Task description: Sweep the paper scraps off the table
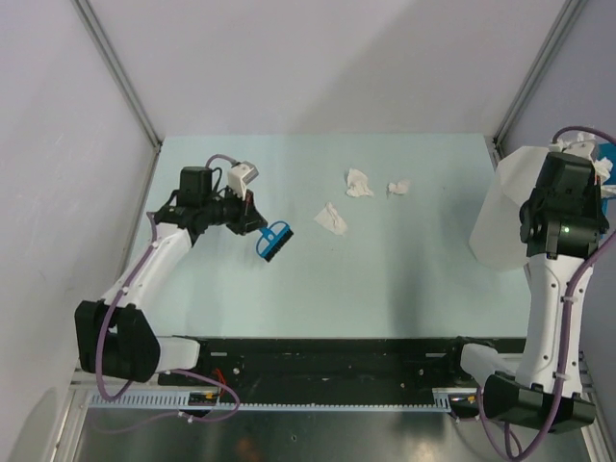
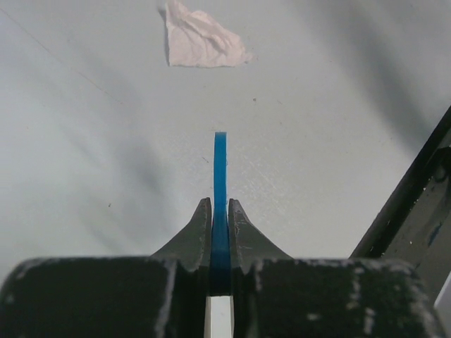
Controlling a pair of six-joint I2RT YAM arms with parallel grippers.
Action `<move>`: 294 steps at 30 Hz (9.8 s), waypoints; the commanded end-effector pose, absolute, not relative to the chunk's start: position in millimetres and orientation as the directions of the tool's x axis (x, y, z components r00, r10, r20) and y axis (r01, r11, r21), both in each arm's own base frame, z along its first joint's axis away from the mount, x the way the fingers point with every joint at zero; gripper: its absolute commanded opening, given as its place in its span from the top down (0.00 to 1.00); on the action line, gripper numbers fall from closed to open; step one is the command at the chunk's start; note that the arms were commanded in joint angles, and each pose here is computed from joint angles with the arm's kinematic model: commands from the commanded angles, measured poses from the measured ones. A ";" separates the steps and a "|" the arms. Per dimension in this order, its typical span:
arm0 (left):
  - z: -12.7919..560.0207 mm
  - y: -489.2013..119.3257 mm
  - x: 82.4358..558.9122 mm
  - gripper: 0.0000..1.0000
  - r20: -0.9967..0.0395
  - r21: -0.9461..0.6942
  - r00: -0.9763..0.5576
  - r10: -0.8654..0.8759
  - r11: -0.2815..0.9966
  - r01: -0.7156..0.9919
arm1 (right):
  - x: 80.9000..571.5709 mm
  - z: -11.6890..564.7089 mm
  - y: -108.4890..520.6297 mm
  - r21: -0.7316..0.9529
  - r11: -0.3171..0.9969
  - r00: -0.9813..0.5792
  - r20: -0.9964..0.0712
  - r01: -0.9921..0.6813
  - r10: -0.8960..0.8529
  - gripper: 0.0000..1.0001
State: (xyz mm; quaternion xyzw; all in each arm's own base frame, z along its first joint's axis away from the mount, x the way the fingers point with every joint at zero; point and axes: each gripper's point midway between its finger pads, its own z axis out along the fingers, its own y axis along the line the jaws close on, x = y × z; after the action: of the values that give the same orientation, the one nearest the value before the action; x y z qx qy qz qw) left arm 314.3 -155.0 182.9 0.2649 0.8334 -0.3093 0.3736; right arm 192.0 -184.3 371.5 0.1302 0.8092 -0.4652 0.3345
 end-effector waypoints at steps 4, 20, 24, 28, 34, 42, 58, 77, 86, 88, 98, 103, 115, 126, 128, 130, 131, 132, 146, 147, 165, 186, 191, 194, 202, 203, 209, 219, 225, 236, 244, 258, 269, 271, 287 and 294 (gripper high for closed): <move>212.5 -153.9 306.7 1.00 -0.870 -0.166 -0.419 0.262 0.644 0.747 | 177.8 392.8 -209.7 -0.884 0.271 -0.895 -0.427 0.382 -0.132 1.00; 217.0 -156.6 299.7 1.00 -0.880 -0.163 -0.399 0.260 0.623 0.765 | 221.6 381.7 -198.1 -0.993 0.107 -0.985 0.031 -0.050 -0.172 1.00; 216.1 -157.0 300.6 1.00 -0.878 -0.165 -0.401 0.260 0.622 0.765 | 223.3 408.1 -196.1 -0.990 0.079 -0.971 -0.128 0.114 -0.201 1.00; 211.5 -156.9 301.9 1.00 -0.870 -0.178 -0.418 0.260 0.626 0.759 | 217.9 429.9 -192.5 -0.966 0.068 -0.938 -0.257 0.248 -0.233 1.00; 216.0 -162.3 309.4 1.00 -0.871 -0.154 -0.407 0.274 0.636 0.757 | 227.4 456.2 -155.4 -0.905 0.107 -0.849 -0.423 0.412 -0.317 1.00; 250.5 -204.8 354.8 1.00 -0.884 -0.041 -0.338 0.322 0.667 0.744 | 240.4 490.7 -79.0 -0.783 0.288 -0.667 -0.621 0.552 -0.411 1.00; 248.5 -411.8 434.9 1.00 -0.866 -0.256 -0.462 0.190 0.625 0.737 | 319.3 478.1 48.1 -0.450 0.878 -0.337 -0.862 0.162 -0.379 1.00; 217.7 -512.3 516.6 1.00 -0.982 -0.016 -0.148 0.118 0.729 0.685 | 367.5 354.7 50.8 -0.162 0.987 -0.411 -0.900 0.007 -0.145 1.00; 205.6 -533.2 535.5 1.00 -0.763 0.646 0.415 0.495 0.580 0.496 | 360.1 337.3 65.5 -0.229 0.973 -0.461 -0.860 -0.030 -0.217 1.00; 205.3 -539.4 532.4 1.00 -0.716 0.698 0.480 0.506 0.509 0.504 | 357.6 336.2 67.2 -0.239 0.971 -0.461 -0.858 -0.031 -0.226 1.00; 120.0 -517.8 476.7 1.00 -0.514 0.733 0.607 0.606 -0.057 0.678 | 340.6 345.8 80.8 -0.226 0.971 -0.414 -0.879 -0.073 -0.236 1.00; 91.0 -479.7 434.4 1.00 -0.465 0.642 0.594 0.656 -0.212 0.737 | 333.9 339.7 88.9 -0.223 0.970 -0.424 -0.872 -0.097 -0.242 1.00; 107.2 -373.9 325.9 1.00 -0.508 0.321 0.385 0.771 -0.245 0.915 | 317.6 313.4 99.7 -0.191 0.972 -0.460 -0.857 -0.136 -0.233 1.00; 278.1 -395.0 425.3 1.00 -0.825 0.293 0.020 0.565 0.397 0.870 | 330.6 272.7 92.9 -0.129 0.991 -0.566 -0.815 -0.036 -0.126 1.00; 281.9 -387.1 455.0 1.00 -0.839 0.296 -0.016 0.544 0.481 0.825 | 336.7 259.3 85.5 -0.096 0.995 -0.588 -0.806 0.005 -0.075 1.00; 276.4 -385.7 486.2 1.00 -0.824 0.357 -0.002 0.567 0.522 0.774 | 344.0 254.6 87.2 -0.043 0.999 -0.578 -0.816 0.011 -0.029 1.00; 271.8 -387.3 493.9 1.00 -0.816 0.376 0.005 0.578 0.525 0.764 | 346.7 255.5 85.3 -0.029 0.999 -0.570 -0.821 0.021 -0.011 1.00; 274.9 -390.1 501.6 1.00 -0.815 0.402 0.031 0.578 0.526 0.750 | 349.7 257.0 87.4 -0.017 1.000 -0.559 -0.829 0.018 -0.004 1.00; 138.6 -436.2 498.0 1.00 -0.621 0.590 0.281 0.732 0.199 0.783 | 341.4 187.6 89.0 -0.036 0.999 -0.723 -0.689 -0.031 -0.047 1.00; 128.8 -431.9 489.2 1.00 -0.609 0.577 0.280 0.742 0.172 0.798 | 336.5 183.1 90.2 -0.044 0.998 -0.735 -0.676 -0.036 -0.057 1.00; 140.8 -321.6 391.4 1.00 -0.620 0.364 -0.008 0.784 0.297 0.883 | 235.0 116.1 148.7 0.126 0.974 -0.905 -0.408 -0.190 -0.123 1.00; 146.7 -296.5 409.9 1.00 -0.718 0.111 -0.258 0.647 0.473 0.874 | 149.4 34.7 188.6 0.110 0.942 -0.948 -0.005 -0.317 -0.318 1.00; 133.7 -317.7 404.2 1.00 -0.730 0.043 -0.252 0.636 0.410 0.911 | 172.0 21.7 197.2 0.139 0.942 -0.952 -0.040 -0.305 -0.302 1.00; 133.2 -327.2 372.9 1.00 -0.744 -0.022 -0.236 0.625 0.331 0.943 | 190.6 21.5 195.6 0.109 0.949 -0.955 -0.070 -0.296 -0.289 1.00; 160.1 -343.7 285.2 1.00 -0.792 -0.223 -0.275 0.546 0.161 0.961 | 235.1 19.5 212.2 0.160 0.937 -0.944 -0.169 -0.309 -0.282 1.00; 162.5 -344.9 279.4 1.00 -0.793 -0.239 -0.282 0.540 0.150 0.959 | 236.5 20.1 214.9 0.168 0.934 -0.941 -0.176 -0.317 -0.288 1.00; 173.5 -341.8 287.3 1.00 -0.793 -0.192 -0.279 0.542 0.213 0.958 | 242.7 33.7 216.5 0.174 0.931 -0.934 -0.222 -0.322 -0.282 1.00; 198.6 -292.1 385.8 1.00 -0.767 0.133 -0.250 0.591 0.527 0.839 | 216.3 53.7 216.9 0.264 0.900 -0.936 -0.159 -0.346 -0.314 1.00; 210.4 -275.5 400.6 1.00 -0.768 0.188 -0.233 0.597 0.557 0.809 | 201.3 63.8 202.0 0.259 0.899 -0.935 -0.110 -0.354 -0.337 1.00; 214.9 -252.7 385.0 1.00 -0.759 0.220 -0.213 0.615 0.550 0.806 | 236.2 101.9 185.8 0.328 0.886 -0.941 -0.199 -0.326 -0.273 1.00; 212.3 -252.6 382.2 1.00 -0.763 0.197 -0.224 0.606 0.549 0.812 | 268.5 143.2 157.8 0.282 0.914 -0.937 -0.276 -0.291 -0.214 1.00; 183.3 -269.3 356.4 1.00 -0.763 0.041 -0.293 0.576 0.496 0.867 | 311.2 232.8 110.0 0.246 0.944 -0.892 -0.443 -0.221 -0.093 1.00; 158.4 -288.9 335.6 1.00 -0.740 -0.038 -0.314 0.594 0.430 0.902 | 318.6 257.2 67.4 0.292 0.948 -0.894 -0.448 -0.128 0.017 1.00; 157.5 -290.0 333.6 1.00 -0.740 -0.044 -0.315 0.594 0.424 0.905 | 320.7 257.7 65.3 0.313 0.942 -0.894 -0.447 -0.123 0.032 1.00; 149.1 -291.9 323.9 1.00 -0.734 -0.066 -0.308 0.605 0.388 0.919 | 339.5 306.5 12.7 0.393 0.919 -0.816 -0.539 -0.023 0.210 1.00; 145.5 -289.6 322.3 1.00 -0.741 -0.133 -0.343 0.577 0.375 0.918 | 336.6 318.9 -28.7 0.429 0.899 -0.754 -0.562 0.086 0.340 1.00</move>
State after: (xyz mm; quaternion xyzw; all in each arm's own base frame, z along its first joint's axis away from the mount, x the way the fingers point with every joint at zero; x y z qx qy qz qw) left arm 328.0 -285.3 142.8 0.4891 0.7796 -0.2374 0.3108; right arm 339.8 -19.8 291.3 0.1073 0.9351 0.1759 0.2884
